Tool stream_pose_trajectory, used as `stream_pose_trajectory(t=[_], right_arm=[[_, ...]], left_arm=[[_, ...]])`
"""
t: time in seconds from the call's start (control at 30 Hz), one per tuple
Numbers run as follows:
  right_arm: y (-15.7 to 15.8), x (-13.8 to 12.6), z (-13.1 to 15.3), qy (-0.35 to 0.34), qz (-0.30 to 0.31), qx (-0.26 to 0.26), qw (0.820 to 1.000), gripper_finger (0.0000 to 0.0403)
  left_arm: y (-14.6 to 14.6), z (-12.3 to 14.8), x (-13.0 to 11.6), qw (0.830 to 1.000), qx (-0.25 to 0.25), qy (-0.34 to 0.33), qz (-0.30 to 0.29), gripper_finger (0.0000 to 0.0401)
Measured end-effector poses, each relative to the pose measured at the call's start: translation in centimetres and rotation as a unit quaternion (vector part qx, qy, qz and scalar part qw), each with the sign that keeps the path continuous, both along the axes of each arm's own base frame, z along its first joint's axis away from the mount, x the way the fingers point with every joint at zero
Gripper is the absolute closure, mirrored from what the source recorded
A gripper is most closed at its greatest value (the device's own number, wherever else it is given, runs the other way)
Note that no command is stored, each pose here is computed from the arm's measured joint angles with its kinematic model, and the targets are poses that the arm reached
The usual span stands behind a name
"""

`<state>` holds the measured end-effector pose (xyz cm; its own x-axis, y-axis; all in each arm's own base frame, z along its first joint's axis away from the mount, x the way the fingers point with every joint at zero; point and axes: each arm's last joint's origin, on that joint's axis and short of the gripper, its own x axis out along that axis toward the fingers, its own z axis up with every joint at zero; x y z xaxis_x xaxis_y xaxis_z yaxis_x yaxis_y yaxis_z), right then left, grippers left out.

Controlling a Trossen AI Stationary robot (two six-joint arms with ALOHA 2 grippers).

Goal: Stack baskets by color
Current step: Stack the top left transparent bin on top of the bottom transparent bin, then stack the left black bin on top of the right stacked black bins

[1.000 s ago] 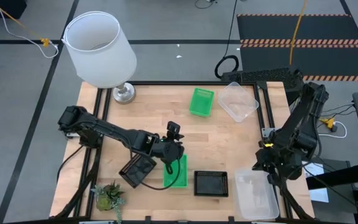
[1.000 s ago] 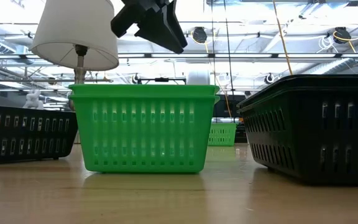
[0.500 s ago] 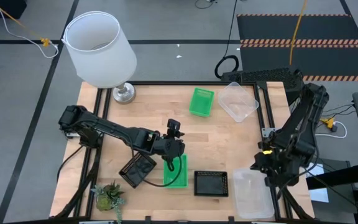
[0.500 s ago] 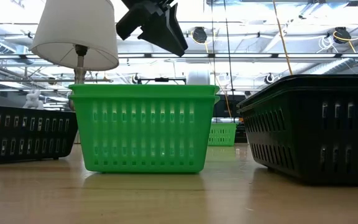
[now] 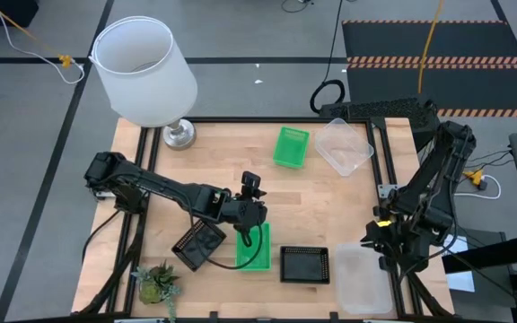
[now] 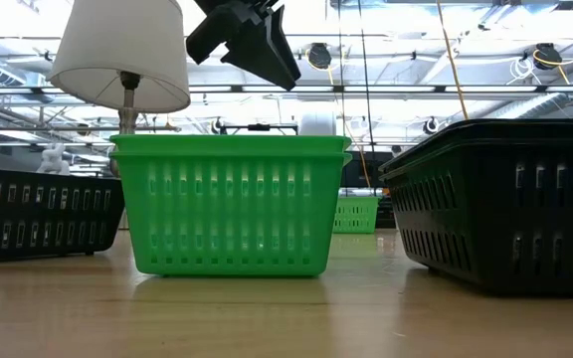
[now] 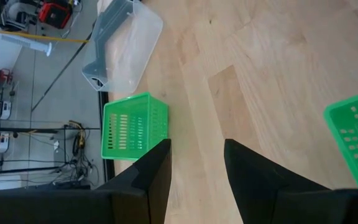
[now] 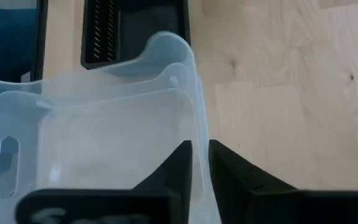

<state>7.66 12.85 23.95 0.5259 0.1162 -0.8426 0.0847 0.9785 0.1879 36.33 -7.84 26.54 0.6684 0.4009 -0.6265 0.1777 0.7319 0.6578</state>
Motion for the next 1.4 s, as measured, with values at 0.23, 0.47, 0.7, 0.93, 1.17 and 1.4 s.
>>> stream_pose_trajectory(t=[0.23, 0.47, 0.7, 0.93, 1.17, 1.4], right_arm=[[0.0, 0.0, 0.0, 0.014, -0.039, 0.029, 0.999, 0.0319], [-0.3, 0.9, 1.4, -0.021, -0.082, 0.036, 0.996, 0.0317], [-1.5, 2.8, 4.1, -0.121, -0.109, -0.027, 0.986, 0.0317], [-3.0, 4.8, 3.8, -0.219, -0.156, -0.162, 0.949, 0.0316], [-5.4, 6.9, 1.2, -0.213, -0.186, -0.276, 0.918, 0.0316], [-7.1, 9.2, -1.7, -0.203, -0.147, -0.229, 0.941, 0.0316]], left_arm=[[0.0, 0.0, 0.0, 1.000, 0.000, 0.000, 0.000, 0.0251], [0.0, 0.0, 0.0, 1.000, 0.000, 0.000, 0.000, 0.0251], [0.0, -0.1, -0.2, 1.000, 0.000, 0.010, 0.003, 0.0252], [0.7, -0.4, -0.4, 0.999, -0.008, 0.024, 0.024, 0.0252], [2.8, -0.8, -0.4, 0.995, -0.067, 0.039, 0.066, 0.0252], [4.4, -1.6, -1.3, 0.974, -0.170, 0.092, 0.117, 0.0252]])
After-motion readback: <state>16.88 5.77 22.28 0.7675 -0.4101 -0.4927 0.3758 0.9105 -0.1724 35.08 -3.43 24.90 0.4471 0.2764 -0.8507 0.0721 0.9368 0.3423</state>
